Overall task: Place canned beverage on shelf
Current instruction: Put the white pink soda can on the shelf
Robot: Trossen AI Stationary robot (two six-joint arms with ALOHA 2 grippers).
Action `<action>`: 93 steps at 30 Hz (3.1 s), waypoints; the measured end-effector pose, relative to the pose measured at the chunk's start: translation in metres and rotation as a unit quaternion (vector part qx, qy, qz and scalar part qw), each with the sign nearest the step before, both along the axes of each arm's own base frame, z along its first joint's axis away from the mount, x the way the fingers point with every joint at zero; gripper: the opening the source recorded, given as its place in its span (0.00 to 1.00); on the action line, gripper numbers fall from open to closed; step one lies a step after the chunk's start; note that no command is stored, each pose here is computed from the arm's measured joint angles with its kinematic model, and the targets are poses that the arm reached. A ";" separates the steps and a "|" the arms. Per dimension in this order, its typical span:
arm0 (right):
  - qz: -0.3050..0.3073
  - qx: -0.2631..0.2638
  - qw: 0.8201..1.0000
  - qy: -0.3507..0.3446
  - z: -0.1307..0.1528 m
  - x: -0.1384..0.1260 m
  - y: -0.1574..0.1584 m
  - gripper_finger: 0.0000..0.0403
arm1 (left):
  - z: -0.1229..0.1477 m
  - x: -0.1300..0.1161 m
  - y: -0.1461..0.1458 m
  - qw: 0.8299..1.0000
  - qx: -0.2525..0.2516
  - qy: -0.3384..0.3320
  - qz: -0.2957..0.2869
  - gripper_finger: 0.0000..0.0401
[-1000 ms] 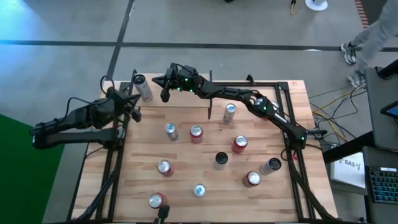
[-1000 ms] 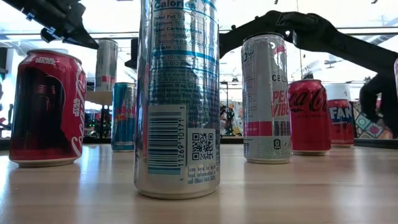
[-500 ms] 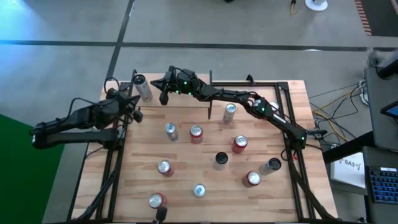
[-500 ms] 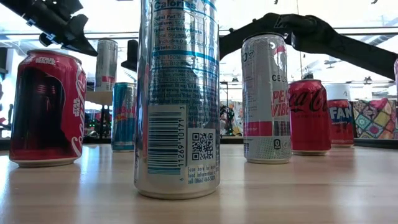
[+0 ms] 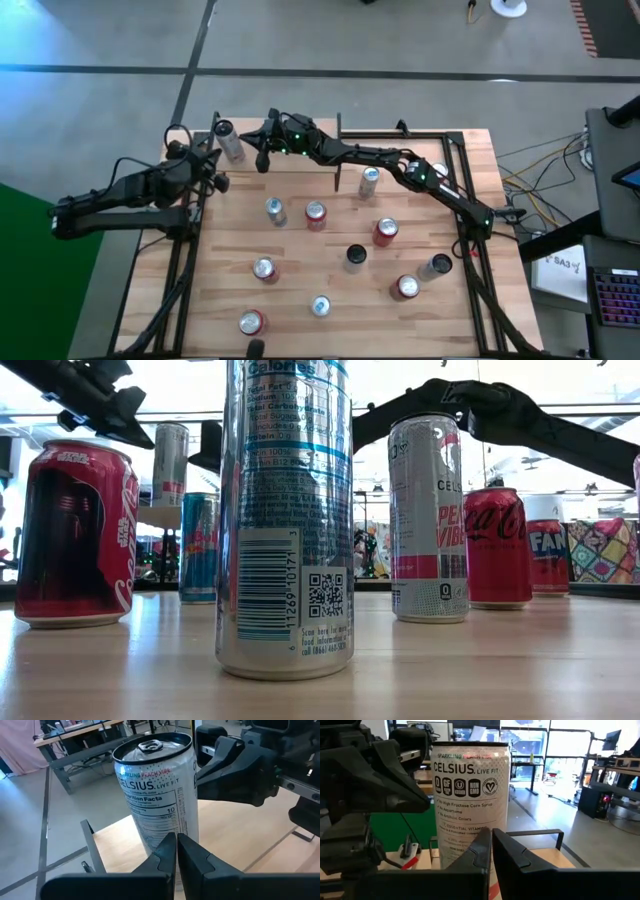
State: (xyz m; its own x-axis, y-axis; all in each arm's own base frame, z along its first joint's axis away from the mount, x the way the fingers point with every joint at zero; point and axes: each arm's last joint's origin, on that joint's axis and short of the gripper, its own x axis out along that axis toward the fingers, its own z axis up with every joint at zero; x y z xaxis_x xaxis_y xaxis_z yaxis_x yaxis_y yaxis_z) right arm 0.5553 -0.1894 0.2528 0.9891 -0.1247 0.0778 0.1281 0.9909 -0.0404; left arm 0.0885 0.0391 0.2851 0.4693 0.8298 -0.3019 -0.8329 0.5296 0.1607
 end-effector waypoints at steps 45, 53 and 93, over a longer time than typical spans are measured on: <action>-0.020 0.015 1.000 0.003 -0.001 -0.007 -0.020 0.02 | -0.002 0.004 0.002 0.999 0.012 0.030 0.015 0.00; -0.012 0.009 1.000 0.003 -0.001 -0.004 -0.011 0.02 | -0.003 0.009 0.003 0.999 0.017 0.041 0.015 0.00; 0.009 -0.049 0.975 0.217 0.111 -0.086 0.005 0.02 | 0.084 0.034 0.007 0.995 -0.030 -0.057 -0.082 0.00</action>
State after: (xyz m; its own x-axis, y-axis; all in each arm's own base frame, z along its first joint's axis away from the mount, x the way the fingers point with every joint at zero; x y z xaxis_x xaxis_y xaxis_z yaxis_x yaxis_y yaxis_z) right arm 0.4694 -0.1846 0.3634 0.9336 -0.1207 -0.3375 0.0616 0.9816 -0.1807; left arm 0.1226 0.0463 0.3696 0.6315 0.7209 -0.2856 -0.7451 0.6661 0.0341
